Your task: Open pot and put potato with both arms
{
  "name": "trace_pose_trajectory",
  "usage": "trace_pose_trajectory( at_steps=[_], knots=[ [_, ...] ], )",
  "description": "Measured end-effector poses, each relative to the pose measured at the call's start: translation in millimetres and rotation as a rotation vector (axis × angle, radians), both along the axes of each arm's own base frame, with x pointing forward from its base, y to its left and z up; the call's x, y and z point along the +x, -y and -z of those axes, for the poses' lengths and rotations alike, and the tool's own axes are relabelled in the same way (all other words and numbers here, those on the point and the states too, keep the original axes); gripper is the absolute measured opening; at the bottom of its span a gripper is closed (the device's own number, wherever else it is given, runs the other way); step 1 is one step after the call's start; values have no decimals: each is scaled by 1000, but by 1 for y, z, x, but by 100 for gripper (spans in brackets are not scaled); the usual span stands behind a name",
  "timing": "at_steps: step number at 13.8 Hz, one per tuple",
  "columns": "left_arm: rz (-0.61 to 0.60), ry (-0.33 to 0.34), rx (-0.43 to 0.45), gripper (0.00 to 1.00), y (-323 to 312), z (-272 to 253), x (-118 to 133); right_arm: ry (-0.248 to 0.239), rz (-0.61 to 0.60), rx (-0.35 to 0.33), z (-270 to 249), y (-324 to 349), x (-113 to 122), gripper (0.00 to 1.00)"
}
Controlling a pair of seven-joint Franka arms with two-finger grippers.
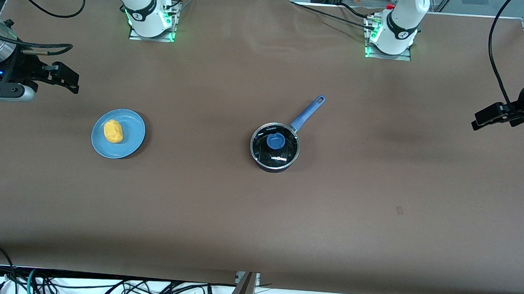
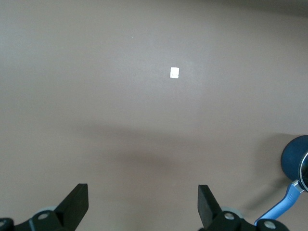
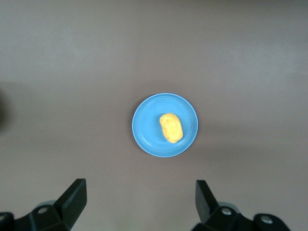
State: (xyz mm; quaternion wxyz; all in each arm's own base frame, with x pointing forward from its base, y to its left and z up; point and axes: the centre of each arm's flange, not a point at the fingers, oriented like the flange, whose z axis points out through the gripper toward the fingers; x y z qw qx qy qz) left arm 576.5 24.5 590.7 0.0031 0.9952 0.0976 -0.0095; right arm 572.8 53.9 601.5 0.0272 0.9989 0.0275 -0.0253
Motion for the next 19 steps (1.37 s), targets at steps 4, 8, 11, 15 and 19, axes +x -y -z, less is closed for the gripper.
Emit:
trace_pose_trajectory(
  at_steps=[4, 8, 11, 15, 19],
  knots=[
    [0, 1, 0, 100, 0, 0, 0, -31, 0, -4, 18, -1, 8, 100],
    [12, 0, -17, 100, 18, 3, 2, -59, 6, -8, 33, 2, 14, 100],
    [-49, 5, -46, 100, 110, 33, 16, -110, 18, -17, 48, 8, 16, 100],
    [-166, -26, -79, 100, 269, 104, 12, -163, 37, -24, 74, 18, 19, 100],
    [-287, -59, -47, 100, 413, 177, -29, -191, 38, -33, 117, 33, 27, 100]
  ],
)
